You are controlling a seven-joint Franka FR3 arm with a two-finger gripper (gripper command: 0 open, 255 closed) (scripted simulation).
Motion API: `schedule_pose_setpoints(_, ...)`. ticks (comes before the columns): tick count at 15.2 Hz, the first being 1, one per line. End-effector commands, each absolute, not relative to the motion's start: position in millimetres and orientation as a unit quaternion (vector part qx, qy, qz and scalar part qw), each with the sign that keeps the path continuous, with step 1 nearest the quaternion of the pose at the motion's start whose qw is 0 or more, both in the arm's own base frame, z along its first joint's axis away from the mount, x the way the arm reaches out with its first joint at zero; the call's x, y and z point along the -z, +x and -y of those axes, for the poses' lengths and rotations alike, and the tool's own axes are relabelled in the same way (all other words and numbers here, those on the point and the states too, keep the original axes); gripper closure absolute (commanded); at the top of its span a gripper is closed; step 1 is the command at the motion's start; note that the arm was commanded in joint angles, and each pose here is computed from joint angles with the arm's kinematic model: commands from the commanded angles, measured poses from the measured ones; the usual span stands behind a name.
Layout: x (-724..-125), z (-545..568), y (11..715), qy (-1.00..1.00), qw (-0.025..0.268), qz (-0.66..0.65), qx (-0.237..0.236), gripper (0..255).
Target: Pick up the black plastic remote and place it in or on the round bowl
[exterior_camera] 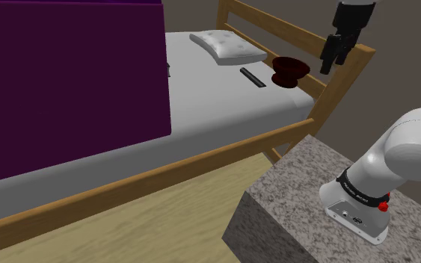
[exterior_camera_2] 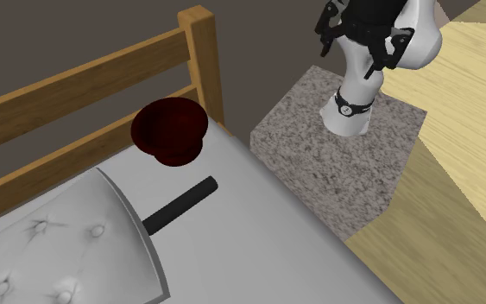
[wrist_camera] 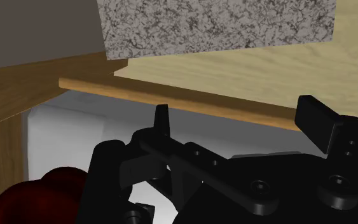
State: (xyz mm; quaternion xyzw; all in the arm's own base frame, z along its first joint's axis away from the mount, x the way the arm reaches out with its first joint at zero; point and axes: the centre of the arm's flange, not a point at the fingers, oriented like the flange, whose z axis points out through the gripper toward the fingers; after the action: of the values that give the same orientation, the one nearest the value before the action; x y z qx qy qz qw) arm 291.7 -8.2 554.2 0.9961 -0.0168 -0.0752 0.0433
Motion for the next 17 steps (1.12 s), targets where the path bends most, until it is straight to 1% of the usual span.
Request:
schedule_pose_setpoints(1, -554, 8, 292, 0.996, 0.043, 0.017, 0.075, 0)
schedule_pose_setpoints(17, -462, 94, 472, 0.993, 0.008, 0.070, 0.092, 0)
